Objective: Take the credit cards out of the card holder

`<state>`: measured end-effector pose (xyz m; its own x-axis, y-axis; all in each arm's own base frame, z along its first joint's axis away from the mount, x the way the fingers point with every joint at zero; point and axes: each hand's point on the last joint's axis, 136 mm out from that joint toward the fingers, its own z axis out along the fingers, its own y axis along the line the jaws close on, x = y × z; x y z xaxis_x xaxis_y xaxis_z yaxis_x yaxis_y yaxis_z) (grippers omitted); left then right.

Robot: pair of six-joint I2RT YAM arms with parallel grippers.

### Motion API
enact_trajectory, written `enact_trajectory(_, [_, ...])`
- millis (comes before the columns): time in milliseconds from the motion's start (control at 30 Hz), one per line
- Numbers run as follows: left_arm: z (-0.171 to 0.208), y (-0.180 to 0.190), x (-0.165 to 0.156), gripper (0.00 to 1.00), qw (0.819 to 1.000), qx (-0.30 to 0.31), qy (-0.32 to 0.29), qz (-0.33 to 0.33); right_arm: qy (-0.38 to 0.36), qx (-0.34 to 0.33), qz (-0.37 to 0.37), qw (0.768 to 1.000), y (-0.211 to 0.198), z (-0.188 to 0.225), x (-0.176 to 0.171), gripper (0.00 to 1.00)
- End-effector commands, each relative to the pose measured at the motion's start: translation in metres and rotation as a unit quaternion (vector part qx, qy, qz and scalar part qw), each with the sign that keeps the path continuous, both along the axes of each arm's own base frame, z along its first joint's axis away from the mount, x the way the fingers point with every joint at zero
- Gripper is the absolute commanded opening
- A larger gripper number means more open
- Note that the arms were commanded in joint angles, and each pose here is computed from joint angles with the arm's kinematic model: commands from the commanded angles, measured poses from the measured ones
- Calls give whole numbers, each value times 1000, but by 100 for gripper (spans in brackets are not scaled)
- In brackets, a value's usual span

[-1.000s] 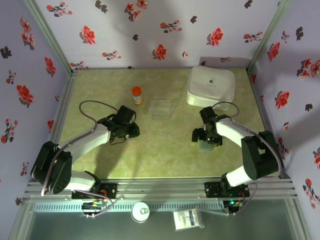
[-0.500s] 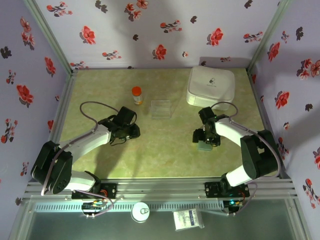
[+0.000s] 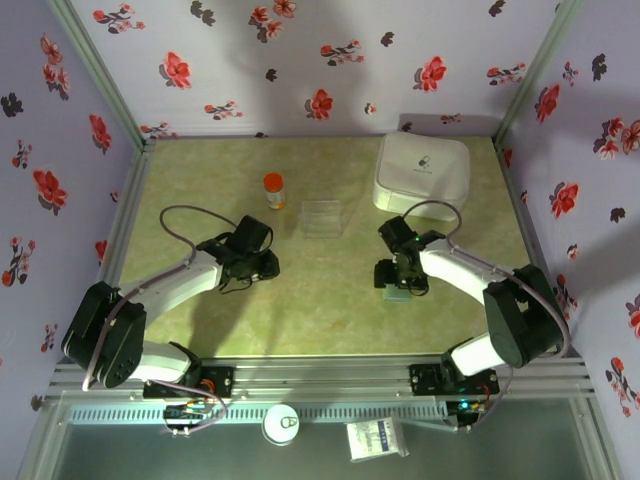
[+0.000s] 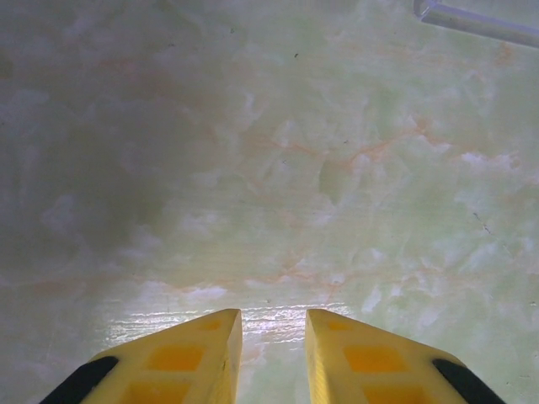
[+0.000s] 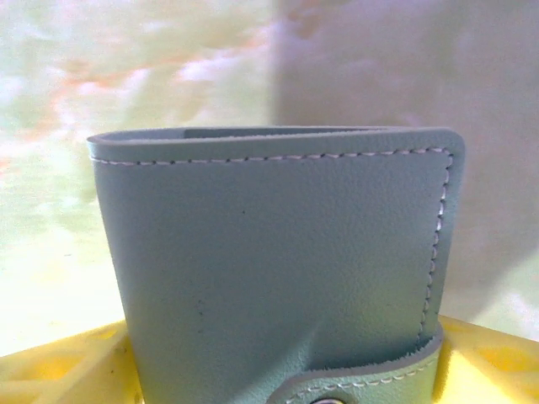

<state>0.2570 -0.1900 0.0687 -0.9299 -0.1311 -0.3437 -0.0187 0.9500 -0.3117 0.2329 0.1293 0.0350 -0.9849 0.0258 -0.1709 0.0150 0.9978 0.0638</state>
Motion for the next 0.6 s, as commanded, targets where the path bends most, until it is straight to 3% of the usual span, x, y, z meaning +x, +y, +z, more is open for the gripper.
enact_trajectory(0, [1,0,-6,25,1000,-12,2,7,-23,7,-14,1000,17,17,4,76])
enact_trajectory(333, [-4,8,-12,25,999,-31,9,31,-42,32,32,998,110,23,5,75])
enact_trajectory(567, [-12,20,-16,25,997,-51,19,55,-40,14,63,997,175,10,5,77])
